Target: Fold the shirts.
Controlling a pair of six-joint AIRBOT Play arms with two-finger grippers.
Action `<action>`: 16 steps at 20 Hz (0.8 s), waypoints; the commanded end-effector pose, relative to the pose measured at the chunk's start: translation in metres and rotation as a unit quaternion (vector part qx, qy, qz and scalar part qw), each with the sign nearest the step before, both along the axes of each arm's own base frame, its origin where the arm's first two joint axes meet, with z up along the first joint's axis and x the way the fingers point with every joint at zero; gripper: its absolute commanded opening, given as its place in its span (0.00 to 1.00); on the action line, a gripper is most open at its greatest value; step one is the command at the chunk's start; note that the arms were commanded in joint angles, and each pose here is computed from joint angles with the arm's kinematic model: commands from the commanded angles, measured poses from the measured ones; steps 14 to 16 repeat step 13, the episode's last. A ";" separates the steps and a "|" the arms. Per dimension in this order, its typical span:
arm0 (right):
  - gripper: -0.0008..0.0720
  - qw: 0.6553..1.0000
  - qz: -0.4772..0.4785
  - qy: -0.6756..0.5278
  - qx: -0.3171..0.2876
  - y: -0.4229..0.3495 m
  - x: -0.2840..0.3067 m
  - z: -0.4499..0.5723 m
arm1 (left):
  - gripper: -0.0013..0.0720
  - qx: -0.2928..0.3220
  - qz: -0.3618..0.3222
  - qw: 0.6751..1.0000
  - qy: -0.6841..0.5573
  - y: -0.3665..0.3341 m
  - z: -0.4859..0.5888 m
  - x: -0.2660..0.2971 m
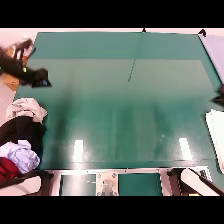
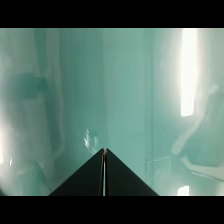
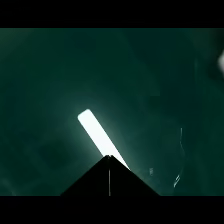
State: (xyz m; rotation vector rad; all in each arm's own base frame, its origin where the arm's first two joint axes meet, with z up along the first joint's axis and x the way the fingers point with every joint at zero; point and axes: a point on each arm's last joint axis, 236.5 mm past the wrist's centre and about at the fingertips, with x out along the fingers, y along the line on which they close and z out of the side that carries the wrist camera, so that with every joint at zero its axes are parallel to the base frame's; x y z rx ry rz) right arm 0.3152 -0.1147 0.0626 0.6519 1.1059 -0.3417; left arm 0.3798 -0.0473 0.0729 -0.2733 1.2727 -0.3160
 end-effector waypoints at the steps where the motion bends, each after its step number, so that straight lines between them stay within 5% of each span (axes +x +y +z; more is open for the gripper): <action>1: 0.03 0.992 0.121 0.012 0.025 0.118 -0.017 -0.049 | 0.05 0.002 0.019 1.000 0.004 -0.006 -0.033 -0.067; 16: 0.03 0.979 0.195 0.049 0.038 0.173 -0.047 -0.084 | 0.05 0.000 0.018 1.000 0.016 -0.010 -0.042 -0.091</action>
